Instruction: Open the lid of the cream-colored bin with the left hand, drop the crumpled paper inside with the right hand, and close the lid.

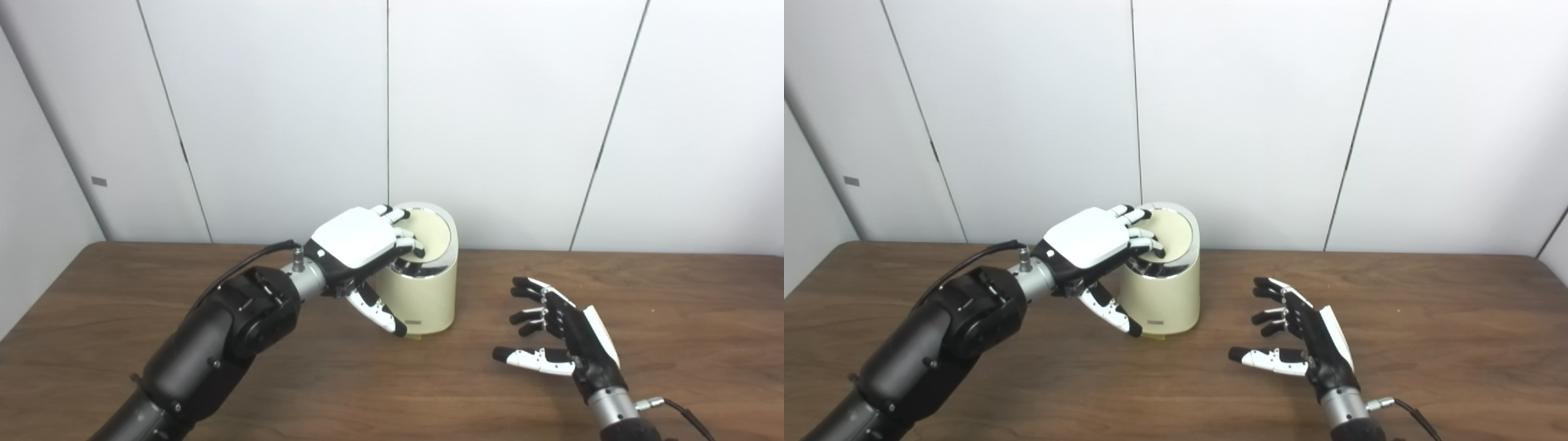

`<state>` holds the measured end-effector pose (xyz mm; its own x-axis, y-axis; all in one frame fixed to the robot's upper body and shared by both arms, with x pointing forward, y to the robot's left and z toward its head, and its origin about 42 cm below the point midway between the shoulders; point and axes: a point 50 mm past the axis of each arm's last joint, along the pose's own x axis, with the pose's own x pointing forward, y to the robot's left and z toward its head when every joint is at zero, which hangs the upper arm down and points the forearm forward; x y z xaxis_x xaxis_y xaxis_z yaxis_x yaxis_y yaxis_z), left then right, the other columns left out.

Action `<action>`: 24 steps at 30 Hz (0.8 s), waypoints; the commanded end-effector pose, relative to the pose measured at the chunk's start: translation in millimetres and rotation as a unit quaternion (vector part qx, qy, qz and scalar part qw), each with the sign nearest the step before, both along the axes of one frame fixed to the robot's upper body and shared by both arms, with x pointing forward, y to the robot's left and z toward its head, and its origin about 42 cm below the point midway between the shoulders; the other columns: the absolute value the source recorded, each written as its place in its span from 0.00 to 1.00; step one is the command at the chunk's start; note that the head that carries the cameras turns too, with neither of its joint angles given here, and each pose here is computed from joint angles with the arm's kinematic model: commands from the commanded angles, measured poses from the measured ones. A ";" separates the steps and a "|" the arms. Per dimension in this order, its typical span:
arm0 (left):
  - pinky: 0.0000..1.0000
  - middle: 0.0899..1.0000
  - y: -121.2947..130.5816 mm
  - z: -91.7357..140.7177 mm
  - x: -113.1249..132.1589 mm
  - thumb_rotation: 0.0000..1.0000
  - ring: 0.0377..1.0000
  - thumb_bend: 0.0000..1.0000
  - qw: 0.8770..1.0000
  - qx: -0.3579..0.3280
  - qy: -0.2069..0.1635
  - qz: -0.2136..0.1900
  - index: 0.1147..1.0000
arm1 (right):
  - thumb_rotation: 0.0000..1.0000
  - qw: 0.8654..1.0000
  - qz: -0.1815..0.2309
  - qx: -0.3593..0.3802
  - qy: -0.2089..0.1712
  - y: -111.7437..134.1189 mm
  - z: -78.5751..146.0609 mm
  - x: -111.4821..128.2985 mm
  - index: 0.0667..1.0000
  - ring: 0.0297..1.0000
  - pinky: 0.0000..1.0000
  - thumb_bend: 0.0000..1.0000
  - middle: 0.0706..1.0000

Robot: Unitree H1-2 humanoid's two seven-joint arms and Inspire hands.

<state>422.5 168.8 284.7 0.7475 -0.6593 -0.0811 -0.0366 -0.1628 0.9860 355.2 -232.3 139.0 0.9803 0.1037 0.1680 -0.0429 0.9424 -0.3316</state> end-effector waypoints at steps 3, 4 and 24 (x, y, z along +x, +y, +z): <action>1.00 0.85 1.5 -12.3 4.2 0.49 1.00 1.00 0.998 0.030 0.047 0.014 0.82 | 0.20 0.999 0.002 0.007 -0.036 -0.5 18.6 8.0 0.79 0.60 0.52 0.84 0.77; 1.00 0.85 1.7 -13.5 4.5 0.49 1.00 1.00 0.998 0.031 0.052 0.015 0.82 | 0.20 0.999 0.002 0.008 -0.036 -0.6 18.8 8.2 0.79 0.60 0.51 0.84 0.77; 1.00 0.89 43.3 21.2 -12.1 0.44 1.00 0.85 0.970 -0.237 -0.040 0.039 0.86 | 0.18 0.999 -0.001 -0.001 -0.042 -4.1 22.1 11.8 0.78 0.59 0.50 0.81 0.77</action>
